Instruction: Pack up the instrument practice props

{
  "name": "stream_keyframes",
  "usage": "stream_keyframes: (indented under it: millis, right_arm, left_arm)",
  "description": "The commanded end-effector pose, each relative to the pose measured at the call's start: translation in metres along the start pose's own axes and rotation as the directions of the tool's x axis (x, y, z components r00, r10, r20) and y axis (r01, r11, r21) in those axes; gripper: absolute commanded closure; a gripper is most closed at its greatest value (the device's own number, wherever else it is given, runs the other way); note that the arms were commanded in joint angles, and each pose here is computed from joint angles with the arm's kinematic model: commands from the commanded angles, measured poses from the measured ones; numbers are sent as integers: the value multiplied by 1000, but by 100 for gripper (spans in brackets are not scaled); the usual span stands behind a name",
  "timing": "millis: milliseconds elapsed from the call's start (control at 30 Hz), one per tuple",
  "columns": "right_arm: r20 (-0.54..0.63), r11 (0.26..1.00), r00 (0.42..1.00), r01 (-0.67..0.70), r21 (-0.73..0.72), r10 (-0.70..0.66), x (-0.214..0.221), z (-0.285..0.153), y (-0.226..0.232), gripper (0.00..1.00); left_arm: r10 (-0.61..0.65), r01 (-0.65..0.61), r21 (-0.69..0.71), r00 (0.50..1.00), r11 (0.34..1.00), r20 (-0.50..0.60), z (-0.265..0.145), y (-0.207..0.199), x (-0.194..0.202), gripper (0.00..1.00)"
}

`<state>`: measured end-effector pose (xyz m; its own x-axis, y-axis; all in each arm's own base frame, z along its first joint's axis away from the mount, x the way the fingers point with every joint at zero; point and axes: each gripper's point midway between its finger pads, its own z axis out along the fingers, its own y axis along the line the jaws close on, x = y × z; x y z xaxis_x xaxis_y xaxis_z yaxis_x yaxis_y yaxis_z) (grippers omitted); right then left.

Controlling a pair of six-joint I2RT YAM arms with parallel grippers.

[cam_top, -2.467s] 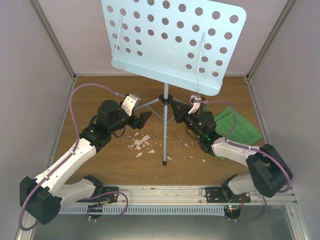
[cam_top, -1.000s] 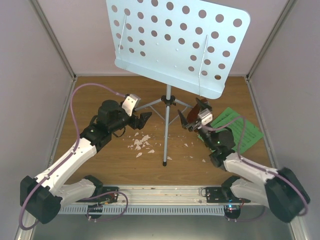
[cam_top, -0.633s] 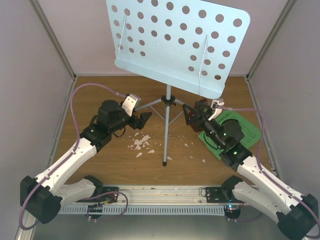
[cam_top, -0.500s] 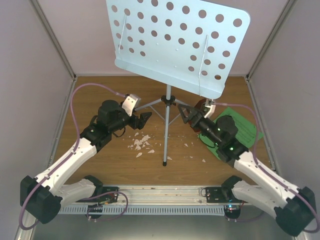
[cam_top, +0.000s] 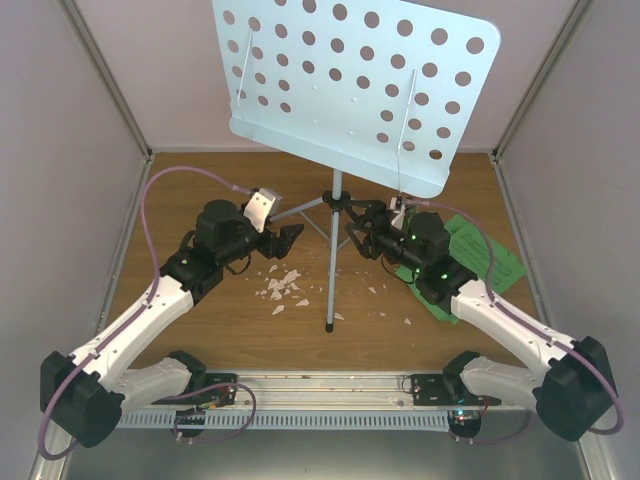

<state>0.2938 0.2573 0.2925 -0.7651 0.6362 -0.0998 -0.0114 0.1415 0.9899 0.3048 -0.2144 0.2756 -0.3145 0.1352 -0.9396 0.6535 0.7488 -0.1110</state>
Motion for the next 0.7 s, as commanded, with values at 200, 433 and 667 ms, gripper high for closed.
stream_keyframes:
  millis: [200, 433, 667]
  right_arm:
    - [111, 981, 977, -190, 42, 184, -20, 4, -21, 26]
    - [139, 972, 968, -222, 74, 210, -30, 9, -29, 34]
    - [150, 966, 960, -249, 76, 236, -39, 14, -31, 37]
  left_arm:
    - [23, -24, 6, 998, 1000, 56, -5, -4, -17, 17]
    - [24, -24, 8, 998, 1000, 55, -4, -4, -17, 17]
    - [21, -22, 7, 998, 1000, 53, -4, -3, -16, 17]
